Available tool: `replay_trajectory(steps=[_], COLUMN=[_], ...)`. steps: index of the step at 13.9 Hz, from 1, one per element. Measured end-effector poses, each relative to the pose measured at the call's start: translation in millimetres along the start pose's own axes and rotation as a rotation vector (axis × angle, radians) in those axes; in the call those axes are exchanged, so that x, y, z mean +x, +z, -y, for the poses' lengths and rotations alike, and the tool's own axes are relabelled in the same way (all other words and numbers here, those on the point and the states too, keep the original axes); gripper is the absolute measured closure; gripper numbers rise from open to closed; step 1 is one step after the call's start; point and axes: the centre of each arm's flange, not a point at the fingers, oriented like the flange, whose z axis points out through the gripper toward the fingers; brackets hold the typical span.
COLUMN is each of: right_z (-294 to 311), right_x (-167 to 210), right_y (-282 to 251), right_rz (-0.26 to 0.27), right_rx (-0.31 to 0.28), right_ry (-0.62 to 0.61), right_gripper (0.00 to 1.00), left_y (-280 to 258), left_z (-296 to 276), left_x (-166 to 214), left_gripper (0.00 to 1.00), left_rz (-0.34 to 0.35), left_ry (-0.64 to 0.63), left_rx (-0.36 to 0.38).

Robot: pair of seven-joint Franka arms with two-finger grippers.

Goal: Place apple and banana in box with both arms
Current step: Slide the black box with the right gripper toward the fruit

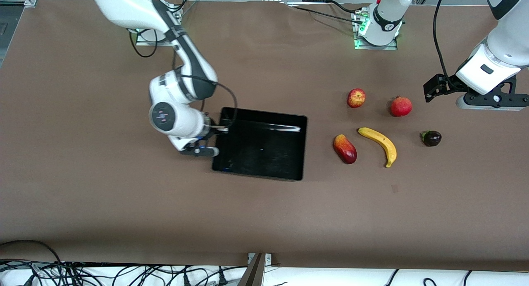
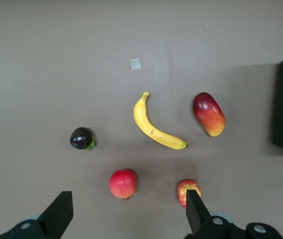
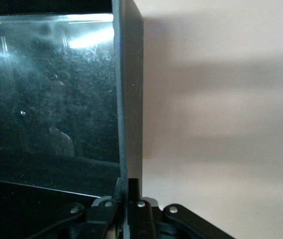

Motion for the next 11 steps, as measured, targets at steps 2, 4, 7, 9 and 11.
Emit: replay_trajectory(steps=[2,4,7,9,11], right_z=[26.1,50.5,71.9,77.2,77.3], right_x=[-10.9,-23.6,-40.0,-43.5,-43.3], right_y=[12.7,31.0,54.6,55.9,56.5], right_rz=[-0.017,-0.050,-0.057,-0.058,-0.059], right_rx=[0.011,0.020,0.013,0.010,0.009], right_ry=[0.006,-0.003,-0.042,-0.068,-0.075], right_gripper=[0.94,0.94,0.94,0.94,0.94], left_y=[0.1,0.6,2.3,3.9,6.7], left_z=[1.4,1.5,1.4,0.9,-1.0], left_x=[0.1,0.0,0.5,0.9,2.1], left_gripper=[0.00,0.00,0.00,0.00,0.00], left_rz=[0.000,0.003,0.007,0.012,0.017], left_ry=[-0.003,-0.003,-0.003,-0.001,0.002], left_rx=[0.000,0.000,0.000,0.000,-0.001])
